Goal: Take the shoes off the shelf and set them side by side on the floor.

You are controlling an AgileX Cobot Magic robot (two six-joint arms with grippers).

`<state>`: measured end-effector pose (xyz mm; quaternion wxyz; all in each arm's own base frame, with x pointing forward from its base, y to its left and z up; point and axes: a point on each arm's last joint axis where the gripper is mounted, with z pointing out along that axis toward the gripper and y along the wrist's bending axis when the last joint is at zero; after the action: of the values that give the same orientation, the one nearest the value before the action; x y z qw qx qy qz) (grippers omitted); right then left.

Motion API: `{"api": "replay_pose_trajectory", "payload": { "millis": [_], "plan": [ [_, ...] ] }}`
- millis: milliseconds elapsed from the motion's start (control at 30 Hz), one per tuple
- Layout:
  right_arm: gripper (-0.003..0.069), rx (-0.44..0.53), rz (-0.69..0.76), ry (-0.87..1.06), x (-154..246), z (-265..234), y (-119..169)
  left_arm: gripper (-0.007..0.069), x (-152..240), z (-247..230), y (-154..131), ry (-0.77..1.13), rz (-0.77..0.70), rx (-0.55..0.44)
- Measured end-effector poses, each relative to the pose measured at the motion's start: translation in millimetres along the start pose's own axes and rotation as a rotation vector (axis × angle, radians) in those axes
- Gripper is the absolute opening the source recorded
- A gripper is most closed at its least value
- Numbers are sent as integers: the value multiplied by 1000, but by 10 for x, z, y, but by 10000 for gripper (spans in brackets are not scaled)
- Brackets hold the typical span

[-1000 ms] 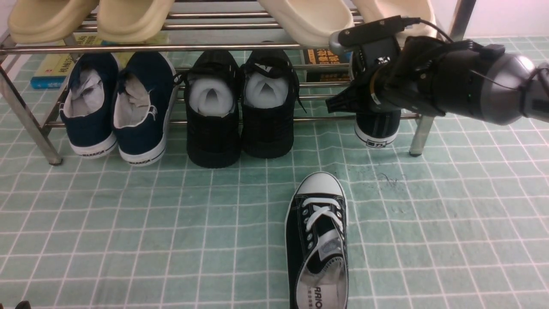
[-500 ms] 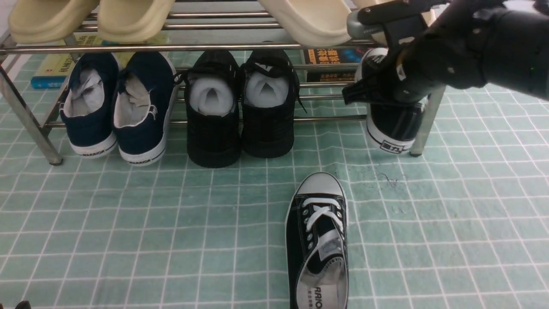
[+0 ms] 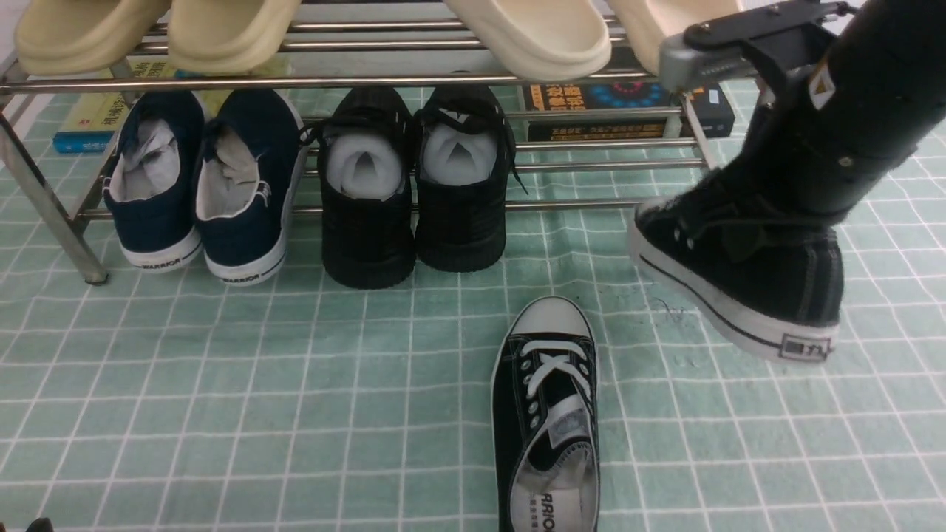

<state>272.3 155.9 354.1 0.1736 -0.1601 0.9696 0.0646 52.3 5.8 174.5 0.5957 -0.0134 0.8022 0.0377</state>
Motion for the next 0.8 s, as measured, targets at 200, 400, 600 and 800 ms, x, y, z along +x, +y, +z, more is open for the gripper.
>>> {"api": "replay_pose_trajectory", "payload": {
  "millis": [200, 400, 600, 800],
  "plan": [
    [6, -40, 17, 68, 91, 86, 31, 242, 0, 0, 0, 0, 0, 0],
    [9, -40, 21, 146, 231, 296, 18, 242, 0, 0, 0, 0, 0, 0],
    [10, -44, -12, 134, 215, 275, 21, 242, 0, 0, 0, 0, 0, 0],
    [12, -58, -26, 61, 85, 93, 47, 243, 0, 0, 0, 0, 0, 0]
  ]
}}
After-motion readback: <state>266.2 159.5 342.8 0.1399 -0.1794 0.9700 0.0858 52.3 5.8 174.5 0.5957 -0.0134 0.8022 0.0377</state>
